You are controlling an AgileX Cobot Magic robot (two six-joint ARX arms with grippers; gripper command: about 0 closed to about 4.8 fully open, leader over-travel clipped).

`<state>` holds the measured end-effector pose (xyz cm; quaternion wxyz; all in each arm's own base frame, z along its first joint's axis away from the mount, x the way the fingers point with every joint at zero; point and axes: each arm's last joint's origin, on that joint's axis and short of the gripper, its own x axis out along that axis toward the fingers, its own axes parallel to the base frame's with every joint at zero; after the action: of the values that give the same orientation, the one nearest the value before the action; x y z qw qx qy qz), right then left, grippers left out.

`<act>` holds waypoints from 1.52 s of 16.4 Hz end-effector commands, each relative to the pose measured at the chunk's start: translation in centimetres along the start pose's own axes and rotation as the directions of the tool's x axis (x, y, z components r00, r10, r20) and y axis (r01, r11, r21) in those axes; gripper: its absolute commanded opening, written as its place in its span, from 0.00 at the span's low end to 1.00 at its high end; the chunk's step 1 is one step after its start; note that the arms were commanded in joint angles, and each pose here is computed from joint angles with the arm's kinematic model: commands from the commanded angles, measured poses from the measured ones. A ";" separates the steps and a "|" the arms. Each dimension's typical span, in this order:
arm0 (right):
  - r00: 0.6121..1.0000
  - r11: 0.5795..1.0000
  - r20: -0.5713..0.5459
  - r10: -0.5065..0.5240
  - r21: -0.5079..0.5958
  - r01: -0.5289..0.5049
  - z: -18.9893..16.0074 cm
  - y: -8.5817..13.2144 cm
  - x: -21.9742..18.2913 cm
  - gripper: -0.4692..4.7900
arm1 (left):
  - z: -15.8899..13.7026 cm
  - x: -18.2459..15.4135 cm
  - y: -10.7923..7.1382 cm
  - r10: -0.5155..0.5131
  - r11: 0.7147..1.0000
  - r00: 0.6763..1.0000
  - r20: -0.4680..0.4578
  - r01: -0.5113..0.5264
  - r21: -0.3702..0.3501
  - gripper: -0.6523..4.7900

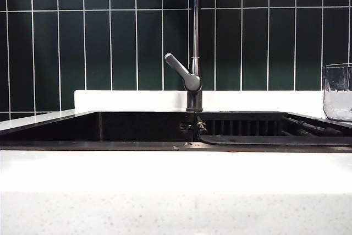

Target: Pick up the mug next to the sink, go to the faucet to get some water, pour the water into the sink, and finally put the mug back to its place.

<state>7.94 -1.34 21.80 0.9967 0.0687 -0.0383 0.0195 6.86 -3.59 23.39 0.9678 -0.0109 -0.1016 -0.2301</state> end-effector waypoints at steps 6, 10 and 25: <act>1.000 0.999 0.002 -0.021 0.026 0.021 -3.3 -0.9 0.9 0.08 | -3.2 0.6 -0.1 0.005 1.000 1.000 -0.009 -0.005 -0.012 0.11; 0.999 0.999 -0.031 -0.024 0.036 0.025 -4.7 -1.2 1.1 0.08 | -4.7 0.7 -0.1 0.003 1.000 0.999 -0.045 -0.004 -0.019 0.11; 0.996 0.999 -0.088 0.022 0.050 -0.018 -5.5 -0.7 1.3 0.08 | -7.5 0.5 -0.2 -0.001 0.999 0.971 -0.239 -0.008 -0.039 0.11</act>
<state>9.59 -1.25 16.39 0.9952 0.0930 0.0099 0.0303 8.62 -4.52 16.05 0.9724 -0.0026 0.0229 -0.2322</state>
